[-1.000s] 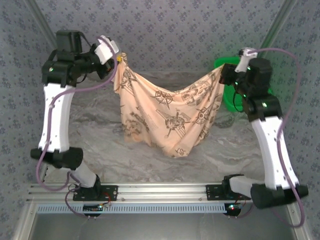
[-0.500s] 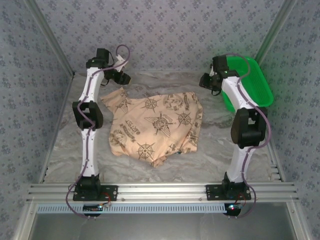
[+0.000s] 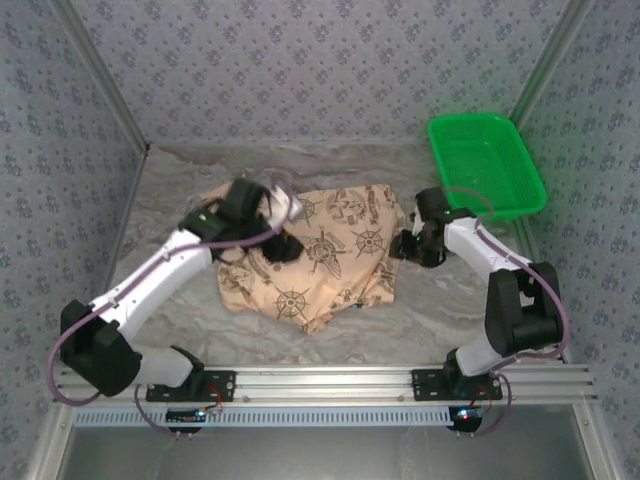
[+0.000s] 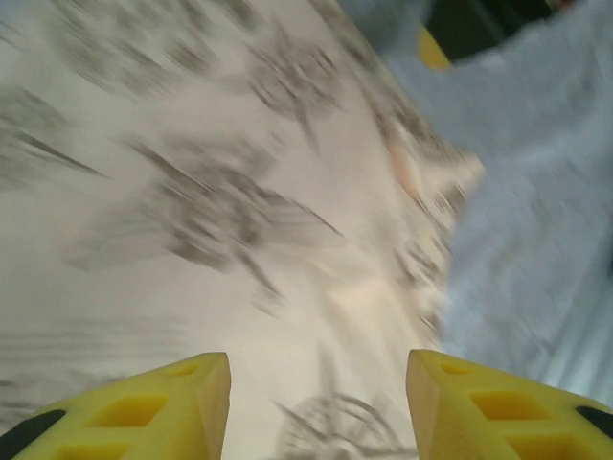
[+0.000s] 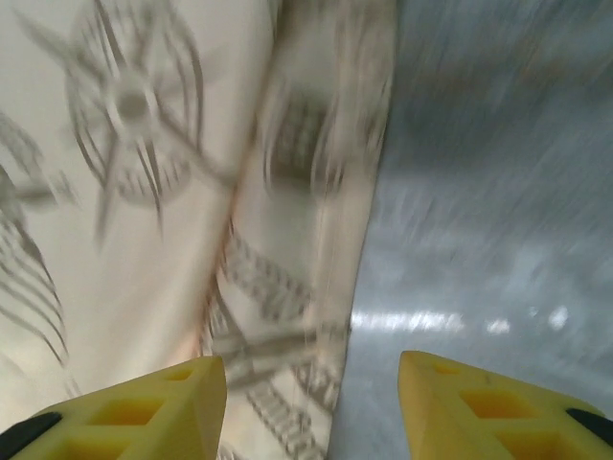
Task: Fold the inside-out t-shirt
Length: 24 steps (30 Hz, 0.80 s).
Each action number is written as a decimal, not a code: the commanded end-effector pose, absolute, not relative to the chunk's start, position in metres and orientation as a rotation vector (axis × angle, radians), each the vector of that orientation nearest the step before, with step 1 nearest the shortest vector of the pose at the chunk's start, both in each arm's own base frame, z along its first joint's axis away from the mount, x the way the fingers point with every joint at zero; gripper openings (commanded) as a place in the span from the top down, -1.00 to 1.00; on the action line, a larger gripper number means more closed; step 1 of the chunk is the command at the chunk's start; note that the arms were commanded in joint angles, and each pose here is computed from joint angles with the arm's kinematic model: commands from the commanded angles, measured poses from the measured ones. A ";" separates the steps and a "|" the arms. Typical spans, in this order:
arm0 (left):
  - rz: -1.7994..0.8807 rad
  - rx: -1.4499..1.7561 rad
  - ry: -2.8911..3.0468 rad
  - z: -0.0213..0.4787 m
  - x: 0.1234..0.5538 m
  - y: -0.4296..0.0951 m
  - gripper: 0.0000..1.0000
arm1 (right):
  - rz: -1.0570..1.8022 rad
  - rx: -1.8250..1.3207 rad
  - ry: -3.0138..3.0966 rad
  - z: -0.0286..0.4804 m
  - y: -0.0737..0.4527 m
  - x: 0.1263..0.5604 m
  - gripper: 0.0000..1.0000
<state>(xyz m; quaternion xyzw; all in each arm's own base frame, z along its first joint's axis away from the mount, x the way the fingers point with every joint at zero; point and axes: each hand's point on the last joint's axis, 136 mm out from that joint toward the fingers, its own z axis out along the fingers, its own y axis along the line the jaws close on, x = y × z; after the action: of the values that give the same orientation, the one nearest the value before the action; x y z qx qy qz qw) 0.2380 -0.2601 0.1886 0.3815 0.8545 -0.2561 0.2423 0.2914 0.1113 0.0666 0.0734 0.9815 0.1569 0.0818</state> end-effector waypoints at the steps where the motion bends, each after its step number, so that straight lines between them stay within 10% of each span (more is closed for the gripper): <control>1: -0.716 1.062 2.500 0.137 0.191 -0.275 -0.02 | 0.534 0.201 2.987 0.053 0.133 0.269 -0.01; 6: -0.644 1.091 2.587 0.083 0.153 -0.286 -0.03 | 0.553 0.213 3.014 0.020 0.146 0.265 0.04; 10: -0.449 1.034 2.620 0.052 0.169 -0.279 -0.06 | 0.453 0.198 3.010 0.008 0.138 0.272 0.54; 13: -0.282 1.064 2.623 0.039 0.183 -0.269 0.49 | 0.402 0.181 2.959 0.023 0.132 0.277 1.00; 16: -0.171 1.162 2.551 0.056 0.197 -0.258 1.00 | 0.348 0.152 2.893 0.050 0.125 0.281 1.00; 24: -0.275 1.190 2.434 0.114 0.243 -0.229 1.00 | 0.013 0.023 2.904 0.068 0.090 0.283 0.92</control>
<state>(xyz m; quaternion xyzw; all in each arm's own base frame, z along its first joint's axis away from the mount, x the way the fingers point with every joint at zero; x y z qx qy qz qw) 0.2384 -0.2390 0.0980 0.3863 0.8930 -0.1027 0.2068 0.2884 0.1137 0.0699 0.0330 0.9873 0.0763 0.1355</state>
